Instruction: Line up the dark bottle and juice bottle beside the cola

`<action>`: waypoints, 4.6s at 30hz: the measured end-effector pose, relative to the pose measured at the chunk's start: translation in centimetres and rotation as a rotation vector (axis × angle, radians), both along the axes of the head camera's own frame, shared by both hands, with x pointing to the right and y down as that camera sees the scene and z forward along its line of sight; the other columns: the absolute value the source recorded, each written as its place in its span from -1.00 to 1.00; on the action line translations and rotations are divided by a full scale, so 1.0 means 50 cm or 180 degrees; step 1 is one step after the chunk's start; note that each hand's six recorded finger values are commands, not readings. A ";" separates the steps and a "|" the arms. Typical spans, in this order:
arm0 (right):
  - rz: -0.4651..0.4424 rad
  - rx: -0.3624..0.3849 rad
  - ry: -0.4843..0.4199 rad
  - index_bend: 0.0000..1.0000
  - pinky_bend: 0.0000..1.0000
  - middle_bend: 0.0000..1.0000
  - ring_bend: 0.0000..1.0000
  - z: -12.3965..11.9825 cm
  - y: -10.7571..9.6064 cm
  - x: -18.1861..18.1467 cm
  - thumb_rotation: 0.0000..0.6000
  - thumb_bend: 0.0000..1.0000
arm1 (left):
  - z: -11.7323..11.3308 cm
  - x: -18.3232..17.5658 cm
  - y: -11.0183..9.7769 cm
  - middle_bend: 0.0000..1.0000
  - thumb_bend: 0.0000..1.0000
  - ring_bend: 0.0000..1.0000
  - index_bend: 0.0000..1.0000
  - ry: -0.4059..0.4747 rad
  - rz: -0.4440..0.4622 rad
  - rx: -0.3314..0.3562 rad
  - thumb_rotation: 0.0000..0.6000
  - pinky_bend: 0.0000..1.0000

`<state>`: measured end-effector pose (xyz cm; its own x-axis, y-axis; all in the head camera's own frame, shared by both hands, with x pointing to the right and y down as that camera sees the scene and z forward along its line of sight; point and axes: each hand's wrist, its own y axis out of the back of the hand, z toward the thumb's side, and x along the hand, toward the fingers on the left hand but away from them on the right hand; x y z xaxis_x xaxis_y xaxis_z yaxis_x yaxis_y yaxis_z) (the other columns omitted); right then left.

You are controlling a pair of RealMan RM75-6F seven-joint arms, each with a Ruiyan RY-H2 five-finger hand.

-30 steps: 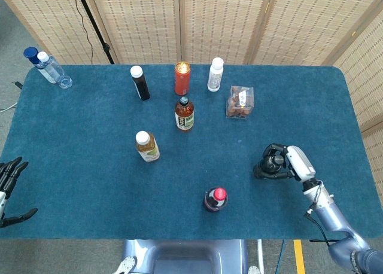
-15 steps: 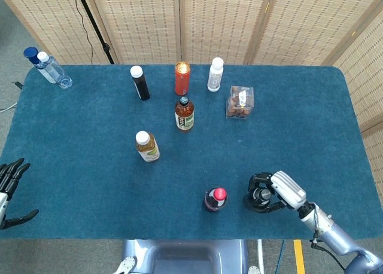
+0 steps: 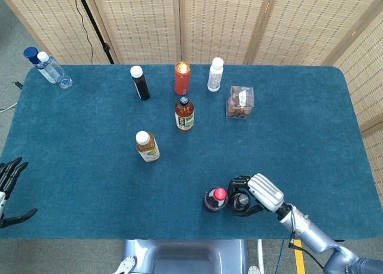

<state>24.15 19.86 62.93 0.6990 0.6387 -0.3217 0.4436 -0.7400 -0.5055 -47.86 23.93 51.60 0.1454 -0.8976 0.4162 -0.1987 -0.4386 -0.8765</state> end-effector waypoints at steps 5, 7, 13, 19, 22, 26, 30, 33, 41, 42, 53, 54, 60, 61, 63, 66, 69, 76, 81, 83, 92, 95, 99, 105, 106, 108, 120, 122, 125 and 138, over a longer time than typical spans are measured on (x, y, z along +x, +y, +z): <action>0.0006 0.0010 0.0025 0.09 0.53 0.08 0.20 0.006 -0.002 -0.007 1.00 0.09 | -0.001 -0.001 0.000 -1.00 -1.00 -1.00 -1.00 0.0009 -0.0003 0.0003 1.00 -1.00; 0.0019 0.0013 0.0051 0.09 0.53 0.08 0.20 0.010 -0.005 -0.005 1.00 0.09 | -0.002 -0.002 0.000 -1.00 -1.00 -1.00 -1.00 0.0016 -0.0003 -0.0001 1.00 -1.00; 0.0064 -0.0003 0.0120 0.09 0.53 0.08 0.20 0.025 -0.005 0.003 1.00 0.09 | 0.001 -0.003 -0.002 -1.00 -1.00 -1.00 -1.00 -0.0003 -0.0006 -0.0008 1.00 -1.00; 0.0125 -0.0051 0.0050 0.09 0.53 0.08 0.20 0.030 -0.004 -0.005 1.00 0.09 | 0.003 0.000 0.000 -1.00 -1.00 -1.00 -1.00 -0.0016 0.0010 -0.0016 1.00 -1.00; 0.0158 -0.0103 -0.0010 0.09 0.53 0.08 0.20 0.030 -0.003 -0.012 1.00 0.09 | 0.004 0.001 0.000 -1.00 -1.00 -1.00 -1.00 -0.0023 0.0008 -0.0022 1.00 -1.00; 0.0142 -0.0103 -0.0043 0.09 0.53 0.08 0.20 0.028 0.001 -0.022 1.00 0.09 | 0.004 0.001 -0.001 -1.00 -1.00 -1.00 -1.00 -0.0025 0.0004 -0.0016 1.00 -1.00; 0.0182 -0.0143 -0.0101 0.09 0.53 0.08 0.20 0.028 0.003 -0.030 1.00 0.09 | 0.004 0.000 0.000 -1.00 -1.00 -1.00 -1.00 -0.0023 0.0000 -0.0018 1.00 -1.00; 0.0187 -0.0159 -0.0128 0.09 0.53 0.08 0.20 0.027 0.008 -0.035 1.00 0.09 | 0.003 0.000 -0.001 -1.00 -1.00 -1.00 -1.00 -0.0022 -0.0003 -0.0013 1.00 -1.00; 0.0179 -0.0127 -0.0064 -0.01 0.49 0.01 0.13 0.037 0.008 -0.028 1.00 0.09 | 0.001 -0.001 -0.001 -1.00 -1.00 -1.00 -1.00 -0.0011 -0.0008 -0.0004 1.00 -1.00; 0.0173 -0.0136 -0.0069 -0.02 0.49 0.00 0.12 0.038 0.009 -0.027 1.00 0.09 | 0.001 -0.002 -0.001 -1.00 -1.00 -1.00 -1.00 -0.0010 -0.0010 -0.0003 1.00 -1.00; 0.0017 -0.0167 -0.0085 -0.64 -0.05 -0.57 -0.33 0.043 0.024 -0.007 1.00 -0.03 | 0.001 -0.001 0.000 -1.00 -1.00 -1.00 -1.00 -0.0003 -0.0008 -0.0012 1.00 -1.00; 0.0001 -0.0166 -0.0079 -0.68 -0.16 -0.63 -0.38 0.042 0.025 -0.005 1.00 -0.03 | 0.001 -0.001 0.000 -1.00 -1.00 -1.00 -1.00 -0.0003 -0.0006 -0.0013 1.00 -1.00; 0.0019 -0.0132 -0.0009 -0.79 -0.55 -0.84 -0.65 0.035 0.028 0.005 1.00 -0.14 | 0.002 0.000 0.000 -1.00 -1.00 -1.00 -1.00 -0.0008 0.0005 -0.0020 1.00 -1.00; 0.0028 -0.0119 0.0013 -0.80 -0.57 -0.85 -0.66 0.033 0.029 0.007 1.00 -0.14 | 0.002 -0.001 0.001 -1.00 -1.00 -1.00 -1.00 -0.0011 0.0004 -0.0019 1.00 -1.00; 0.0046 -0.0097 0.0046 -0.82 -0.58 -0.87 -0.67 0.031 0.029 0.010 1.00 -0.15 | 0.001 0.000 0.001 -1.00 -1.00 -1.00 -1.00 -0.0005 0.0006 -0.0019 1.00 -1.00; 0.0099 -0.0076 0.0073 -0.83 -0.59 -0.88 -0.67 0.027 0.027 0.014 1.00 -0.16 | 0.001 0.000 0.001 -1.00 -1.00 -1.00 -1.00 0.0000 0.0009 -0.0017 1.00 -1.00; 0.0144 -0.0031 0.0069 -0.84 -0.60 -0.88 -0.67 0.018 0.025 0.018 1.00 -0.17 | 0.000 -0.001 0.001 -1.00 -1.00 -1.00 -1.00 0.0003 0.0000 -0.0013 1.00 -1.00; 0.0162 0.0062 0.0121 -0.87 -0.60 -0.88 -0.67 -0.004 0.036 0.023 1.00 -0.17 | -0.001 -0.001 0.002 -1.00 -1.00 -1.00 -1.00 0.0003 0.0008 -0.0010 1.00 -1.00; 0.0121 0.0013 0.0166 -0.88 -0.60 -0.88 -0.67 -0.008 0.047 0.024 1.00 -0.18 | -0.003 0.000 0.003 -1.00 -1.00 -1.00 -1.00 0.0012 0.0015 -0.0008 1.00 -1.00; 0.0108 -0.0007 0.0164 -0.88 -0.60 -0.88 -0.67 -0.008 0.048 0.023 1.00 -0.18 | -0.004 -0.001 0.004 -1.00 -1.00 -1.00 -1.00 0.0019 0.0012 0.0002 1.00 -1.00; 0.0067 -0.0075 0.0181 -0.88 -0.69 -0.93 -0.75 0.002 0.055 0.024 1.00 -0.47 | -0.006 -0.002 0.004 -1.00 -1.00 -1.00 -1.00 0.0023 0.0013 0.0007 1.00 -1.00; 0.0038 -0.0099 0.0196 -0.88 -0.72 -0.94 -0.80 0.003 0.058 0.024 1.00 -0.59 | -0.006 -0.003 0.003 -1.00 -1.00 -1.00 -1.00 0.0021 0.0011 0.0012 1.00 -1.00; 0.0039 -0.0119 0.0186 -0.88 -0.73 -0.97 -0.86 0.002 0.059 0.021 1.00 -0.62 | -0.006 -0.003 0.003 -1.00 -1.00 -1.00 -1.00 0.0024 0.0012 0.0009 1.00 -1.00; 0.0054 -0.0113 0.0173 -0.89 -0.75 -1.00 -0.91 -0.002 0.060 0.019 1.00 -0.62 | -0.008 -0.004 0.003 -1.00 -1.00 -1.00 -1.00 0.0034 0.0004 0.0019 1.00 -1.00; 0.0064 -0.0106 0.0167 -0.89 -0.75 -1.00 -0.91 -0.004 0.059 0.019 1.00 -0.62 | -0.008 -0.004 0.003 -1.00 -1.00 -1.00 -1.00 0.0037 0.0003 0.0020 1.00 -1.00; 0.0080 -0.0088 0.0161 -0.90 -0.75 -1.00 -0.91 -0.006 0.056 0.020 1.00 -0.62 | -0.009 -0.005 0.003 -1.00 -1.00 -1.00 -1.00 0.0041 0.0002 0.0021 1.00 -1.00; 0.0213 0.0068 0.0125 -0.92 -0.75 -1.00 -0.94 -0.048 0.024 0.033 1.00 -0.62 | -0.012 -0.006 0.004 -1.00 -1.00 -1.00 -1.00 0.0064 -0.0005 0.0030 1.00 -1.00; 0.0230 0.0089 0.0117 -0.97 -0.78 -1.00 -0.98 -0.057 0.022 0.036 1.00 -0.62 | -0.012 -0.006 0.003 -1.00 -1.00 -1.00 -1.00 0.0069 -0.0011 0.0027 1.00 -1.00; 0.0229 0.0120 0.0164 -1.00 -0.88 -1.00 -1.00 -0.070 0.018 0.048 1.00 -0.64 | -0.009 -0.007 0.000 -1.00 -1.00 -1.00 -1.00 0.0072 -0.0014 0.0014 1.00 -1.00; 0.0419 0.0603 0.1070 -0.94 -1.00 -1.00 -1.00 -0.196 -0.025 0.210 1.00 -0.67 | 0.031 -0.013 -0.052 -1.00 -1.00 -1.00 -1.00 0.0261 -0.0064 -0.0176 1.00 -1.00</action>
